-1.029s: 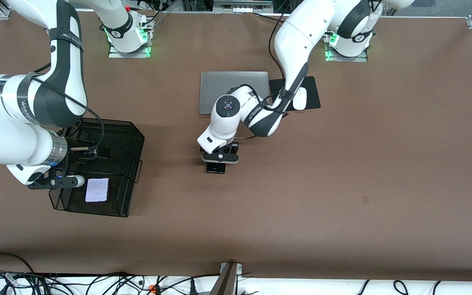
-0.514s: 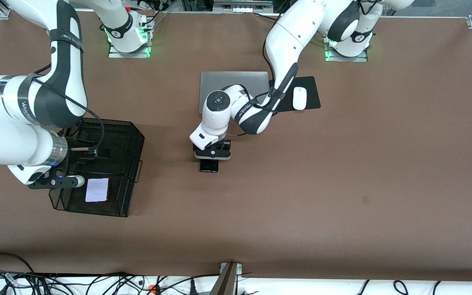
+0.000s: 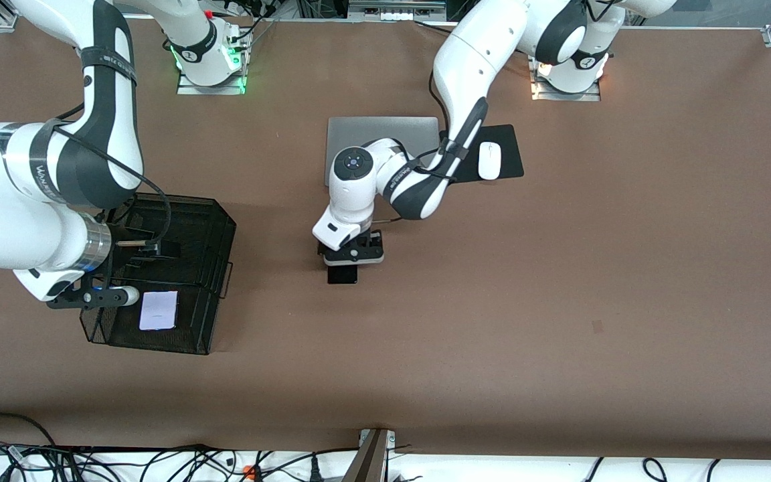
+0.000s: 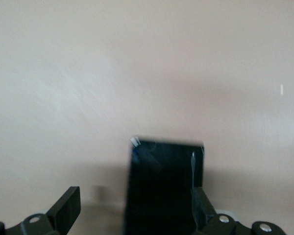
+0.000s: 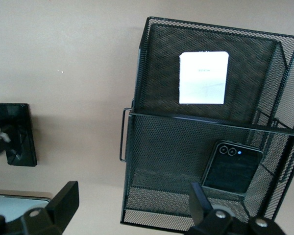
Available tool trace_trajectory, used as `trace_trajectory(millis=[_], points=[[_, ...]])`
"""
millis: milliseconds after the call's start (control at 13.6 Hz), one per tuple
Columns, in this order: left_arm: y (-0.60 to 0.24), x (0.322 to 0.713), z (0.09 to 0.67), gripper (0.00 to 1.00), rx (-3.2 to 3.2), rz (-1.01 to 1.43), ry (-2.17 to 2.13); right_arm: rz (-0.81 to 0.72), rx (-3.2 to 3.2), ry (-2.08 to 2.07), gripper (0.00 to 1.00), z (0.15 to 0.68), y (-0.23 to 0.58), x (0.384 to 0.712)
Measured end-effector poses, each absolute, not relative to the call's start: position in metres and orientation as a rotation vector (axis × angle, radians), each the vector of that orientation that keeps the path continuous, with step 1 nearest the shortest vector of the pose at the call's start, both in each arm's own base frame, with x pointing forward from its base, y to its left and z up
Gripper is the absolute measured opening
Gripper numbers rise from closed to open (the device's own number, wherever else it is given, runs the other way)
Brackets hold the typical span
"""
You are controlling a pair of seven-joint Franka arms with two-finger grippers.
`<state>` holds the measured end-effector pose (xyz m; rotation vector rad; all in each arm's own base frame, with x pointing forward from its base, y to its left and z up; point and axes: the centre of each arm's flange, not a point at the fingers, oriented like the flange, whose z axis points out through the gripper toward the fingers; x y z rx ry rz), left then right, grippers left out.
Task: Place phones with both arms
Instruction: 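Carry the tall black phone to the middle and release it with the left gripper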
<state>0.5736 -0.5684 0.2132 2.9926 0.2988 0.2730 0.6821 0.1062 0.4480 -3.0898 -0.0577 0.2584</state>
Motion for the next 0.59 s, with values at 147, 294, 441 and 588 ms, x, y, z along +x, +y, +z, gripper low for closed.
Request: trace_trajectory(millis=[147, 294, 441, 588], points=[[-0.523, 0.613, 0.265, 1.0, 2.996, 0.201, 0.397, 0.254, -3.091, -0.034, 1.0, 0.454, 0.131, 0.676], [-0.461, 0.648, 0.317, 1.0, 3.003, 0.078, 0.424, 0.255, -3.097, -0.009, 1.0, 0.458, 0.177, 0.665], [-0.391, 0.675, 0.352, 1.0, 3.031, -0.056, 0.416, 0.254, -3.109, 0.004, 1.0, 0.454, 0.237, 0.647], [-0.323, 0.696, 0.369, 1.0, 3.054, -0.151, 0.428, 0.203, -3.126, 0.068, 1.0, 0.439, 0.296, 0.631]])
